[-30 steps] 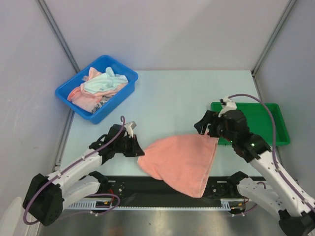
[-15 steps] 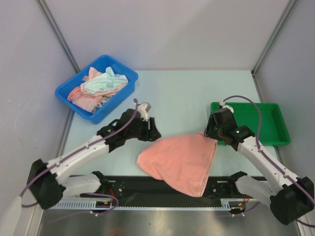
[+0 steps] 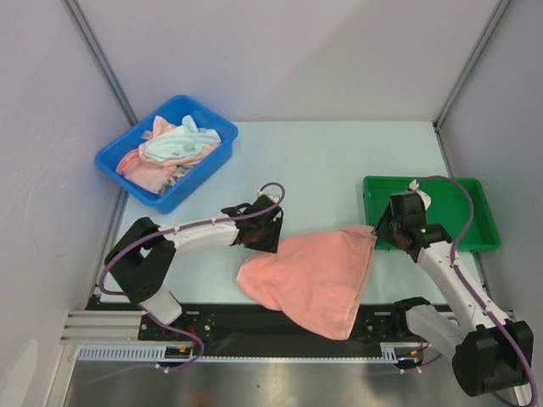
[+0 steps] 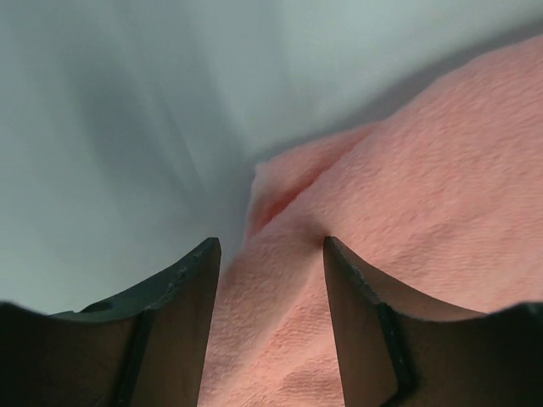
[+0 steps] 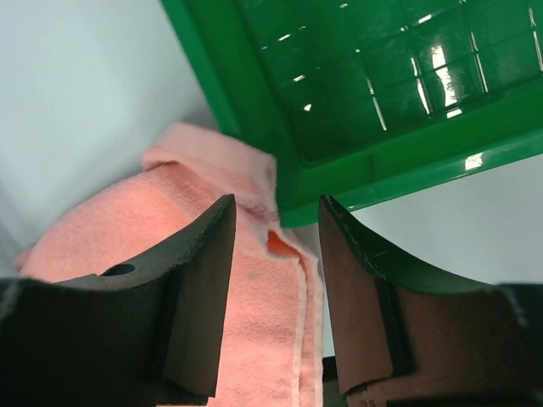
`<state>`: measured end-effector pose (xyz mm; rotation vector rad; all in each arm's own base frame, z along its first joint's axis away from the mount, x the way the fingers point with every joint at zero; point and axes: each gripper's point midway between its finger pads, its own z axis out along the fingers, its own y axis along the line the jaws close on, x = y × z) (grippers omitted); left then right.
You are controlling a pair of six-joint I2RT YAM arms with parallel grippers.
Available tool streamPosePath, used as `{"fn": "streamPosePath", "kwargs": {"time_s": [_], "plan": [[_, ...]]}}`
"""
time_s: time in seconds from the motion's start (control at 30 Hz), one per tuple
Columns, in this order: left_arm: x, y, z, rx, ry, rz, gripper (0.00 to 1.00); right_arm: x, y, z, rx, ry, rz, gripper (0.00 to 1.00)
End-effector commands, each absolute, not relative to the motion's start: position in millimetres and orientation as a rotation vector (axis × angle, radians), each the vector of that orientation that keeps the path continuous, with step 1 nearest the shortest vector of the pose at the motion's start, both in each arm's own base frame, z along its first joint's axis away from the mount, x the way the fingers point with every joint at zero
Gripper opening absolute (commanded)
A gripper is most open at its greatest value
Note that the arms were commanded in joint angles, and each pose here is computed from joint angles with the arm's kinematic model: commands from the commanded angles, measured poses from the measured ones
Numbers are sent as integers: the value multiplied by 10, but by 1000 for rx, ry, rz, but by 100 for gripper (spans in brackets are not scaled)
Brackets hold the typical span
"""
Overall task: Fold and stack the towels
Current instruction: Move the towel to the center of the board, then flatten out the crumpled towel
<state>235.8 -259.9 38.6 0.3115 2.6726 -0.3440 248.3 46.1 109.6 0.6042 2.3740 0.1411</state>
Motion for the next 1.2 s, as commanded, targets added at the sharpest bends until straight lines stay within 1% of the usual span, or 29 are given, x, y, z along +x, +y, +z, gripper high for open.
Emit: {"fn": "streamPosePath", "kwargs": {"time_s": [0.0, 0.03, 0.07, 0.23, 0.27, 0.33, 0.37, 0.4, 0.43, 0.47, 0.5, 0.53, 0.57, 0.7, 0.77, 0.83, 0.87, 0.9, 0.93, 0.97, 1.0, 1.03, 1.07, 1.1, 1.13, 1.17], "plan": [[2332, -2540, 318, 277, 2671, -335, 56, 2588, 385, 1069, 665, 2313, 148, 49], [2330, -2547, 310, 277, 2667, -344, 55, 2595, 401, 1044, 669, 2312, 171, 48], [2329, -2555, 323, 284, 2663, -352, 51, 2614, 409, 1061, 661, 2292, 186, 48], [2334, -2598, 385, 292, 2645, -389, 38, 2713, 488, 1061, 624, 2263, 270, 48], [2333, -2600, 390, 293, 2644, -392, 32, 2718, 482, 1040, 636, 2270, 270, 48], [2333, -2609, 402, 291, 2642, -400, 25, 2720, 517, 989, 635, 2288, 290, 47], [2331, -2622, 410, 293, 2642, -409, 18, 2726, 530, 986, 635, 2284, 301, 45], [2330, -2630, 417, 292, 2640, -415, 15, 2729, 539, 967, 631, 2277, 310, 42], [2324, -2635, 429, 294, 2641, -421, 11, 2733, 545, 996, 624, 2259, 321, 34], [2317, -2641, 437, 294, 2643, -427, 3, 2741, 542, 1011, 616, 2247, 323, 29], [2312, -2636, 446, 294, 2645, -426, 0, 2758, 531, 1029, 605, 2230, 321, 25], [2312, -2631, 507, 295, 2642, -425, 0, 2772, 529, 1060, 591, 2217, 320, 11], [2320, -2624, 552, 292, 2637, -420, 0, 2790, 524, 1078, 587, 2209, 318, 0], [2386, -2544, 827, 280, 2568, -397, 0, 2843, 530, 1109, 576, 2223, 310, 0], [2360, -2486, 928, 272, 2564, -383, 0, 2864, 616, 1135, 541, 2223, 361, 0], [2359, -2367, 1006, 237, 2562, -322, 0, 2951, 857, 1305, 428, 2181, 508, 0], [2307, -2234, 1041, 222, 2584, -257, 2, 3000, 1002, 1455, 371, 2155, 563, 0], [2308, -2119, 1195, 173, 2547, -229, 4, 3061, 1109, 1565, 331, 2128, 600, 0], [2268, -1916, 1247, 145, 2544, -132, 4, 3094, 1246, 1690, 271, 2100, 646, 0], [2247, -1809, 1336, 118, 2525, -101, 5, 3133, 1442, 1907, 174, 2053, 679, 0], [2196, -1713, 1531, 74, 2479, -130, 5, 3207, 1559, 2017, 122, 2014, 682, 0], [2103, -1602, 1568, 70, 2488, -112, 5, 3296, 1596, 2078, 104, 1992, 638, 0], [2034, -1577, 1624, 67, 2480, -152, 6, 3363, 1648, 2123, 48, 1978, 598, 0], [1962, -1578, 1662, 76, 2476, -203, 6, 3477, 1730, 2355, 38, 1935, 596, 0], [1860, -1599, 1701, 92, 2450, -305, 6, 3625, 1767, 2187, 44, 1989, 577, 0], [1720, -1726, 1707, 142, 2469, -440, 8, 3713, 1781, 2188, 43, 1996, 579, 0]]}}
